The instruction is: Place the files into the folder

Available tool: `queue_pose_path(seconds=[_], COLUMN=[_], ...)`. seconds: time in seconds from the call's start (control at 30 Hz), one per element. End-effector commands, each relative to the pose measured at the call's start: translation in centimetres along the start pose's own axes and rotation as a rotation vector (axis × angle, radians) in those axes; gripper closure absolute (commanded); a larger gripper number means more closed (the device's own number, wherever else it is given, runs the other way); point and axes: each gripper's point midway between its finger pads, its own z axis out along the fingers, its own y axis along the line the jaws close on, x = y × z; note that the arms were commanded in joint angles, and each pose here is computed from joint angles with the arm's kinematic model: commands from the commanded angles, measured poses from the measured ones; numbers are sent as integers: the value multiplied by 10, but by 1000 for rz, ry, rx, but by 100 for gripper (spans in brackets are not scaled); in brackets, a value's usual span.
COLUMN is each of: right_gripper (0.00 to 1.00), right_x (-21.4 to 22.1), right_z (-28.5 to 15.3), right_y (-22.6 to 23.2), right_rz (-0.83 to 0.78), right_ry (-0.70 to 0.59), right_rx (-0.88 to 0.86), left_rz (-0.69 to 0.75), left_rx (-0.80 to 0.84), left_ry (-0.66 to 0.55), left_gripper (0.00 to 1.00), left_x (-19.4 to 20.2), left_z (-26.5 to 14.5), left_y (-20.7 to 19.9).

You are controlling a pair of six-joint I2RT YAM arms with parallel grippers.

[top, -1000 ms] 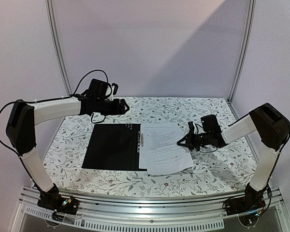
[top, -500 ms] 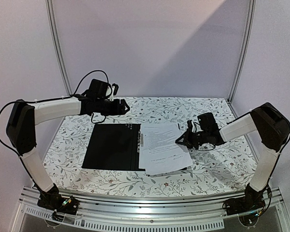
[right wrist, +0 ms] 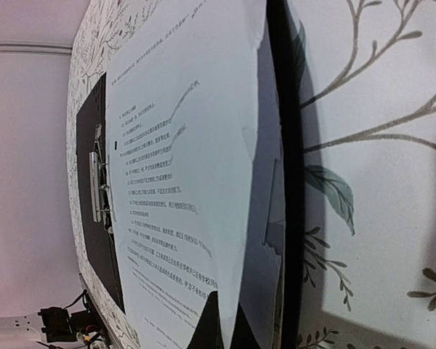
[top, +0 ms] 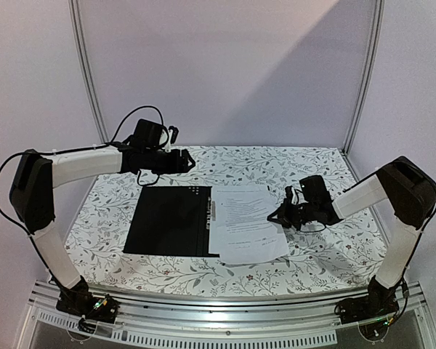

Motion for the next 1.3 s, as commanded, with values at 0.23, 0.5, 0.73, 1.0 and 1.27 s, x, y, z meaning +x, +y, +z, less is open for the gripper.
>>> queue_pose_path(seconds=[0.23,0.5,0.73,1.0,1.27], right_gripper=[100,100,100,86,49], right_x=[-21,-19,-14,-14,-13], right_z=[3,16,19,20,13], right_y=[30,32,29,28,24], right_rz=[28,17,15,-1,-41], right_ry=[-89,-40,-24,-6,8], right_rx=[-112,-116,-109,-84,3], left_rz=[-15,-15,-15,-14,-20], left_rx=[-3,-6,-4,-8,-33], left_ry=[5,7,9,8,13], left_gripper=[22,22,22,22,22], left_x=[2,2,3,2,3], left_z=[5,6,7,7,9], left_y=[7,8,9,10,16])
